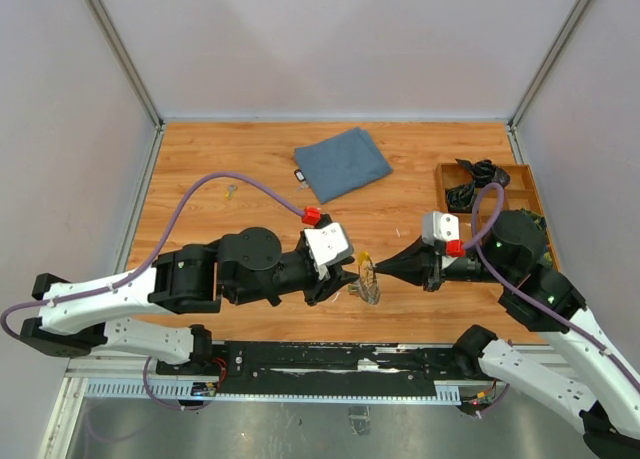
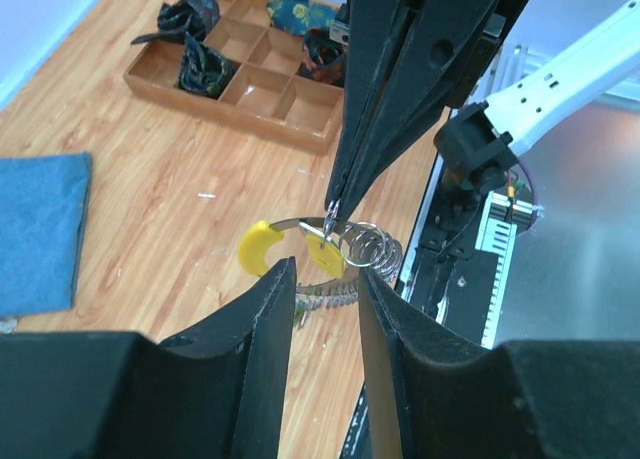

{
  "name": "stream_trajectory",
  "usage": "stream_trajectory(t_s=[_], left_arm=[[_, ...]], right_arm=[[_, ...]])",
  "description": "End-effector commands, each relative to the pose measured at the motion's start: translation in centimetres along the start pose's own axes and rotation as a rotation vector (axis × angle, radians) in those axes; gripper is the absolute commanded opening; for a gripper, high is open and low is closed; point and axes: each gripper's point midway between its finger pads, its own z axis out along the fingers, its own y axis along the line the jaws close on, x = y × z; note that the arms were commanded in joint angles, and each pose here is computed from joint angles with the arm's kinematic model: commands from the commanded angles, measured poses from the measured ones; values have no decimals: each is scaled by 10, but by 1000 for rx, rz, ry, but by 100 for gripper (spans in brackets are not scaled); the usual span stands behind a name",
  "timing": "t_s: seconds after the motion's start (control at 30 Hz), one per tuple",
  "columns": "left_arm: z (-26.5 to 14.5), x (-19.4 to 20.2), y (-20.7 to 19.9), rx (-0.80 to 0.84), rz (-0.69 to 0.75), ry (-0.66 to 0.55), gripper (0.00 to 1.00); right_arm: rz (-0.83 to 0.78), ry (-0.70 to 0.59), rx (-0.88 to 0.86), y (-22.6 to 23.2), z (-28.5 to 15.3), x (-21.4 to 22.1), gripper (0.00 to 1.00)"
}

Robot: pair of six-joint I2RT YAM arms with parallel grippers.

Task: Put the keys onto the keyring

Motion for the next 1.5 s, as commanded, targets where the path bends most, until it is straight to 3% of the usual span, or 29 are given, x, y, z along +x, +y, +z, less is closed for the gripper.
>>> stream_trajectory(t_s=[0.0, 0.4, 1.03, 1.3, 1.47], left_arm=[[-5, -20, -6, 36, -5, -123, 37], [2, -23, -11, 57, 3, -163, 38], [15, -9, -19, 81, 23, -100, 22], [15, -10, -19, 81, 22, -101, 9], [15, -10, -18, 79, 22, -100, 9]], right_arm=[[-45, -103, -18, 8, -6, -38, 0], [-40, -129, -51, 13, -5, -47, 0], [-65, -168, -63, 20, -12, -59, 0], [-66, -168, -58, 20, -13, -59, 0], [-67, -168, -54, 20, -13, -59, 0]])
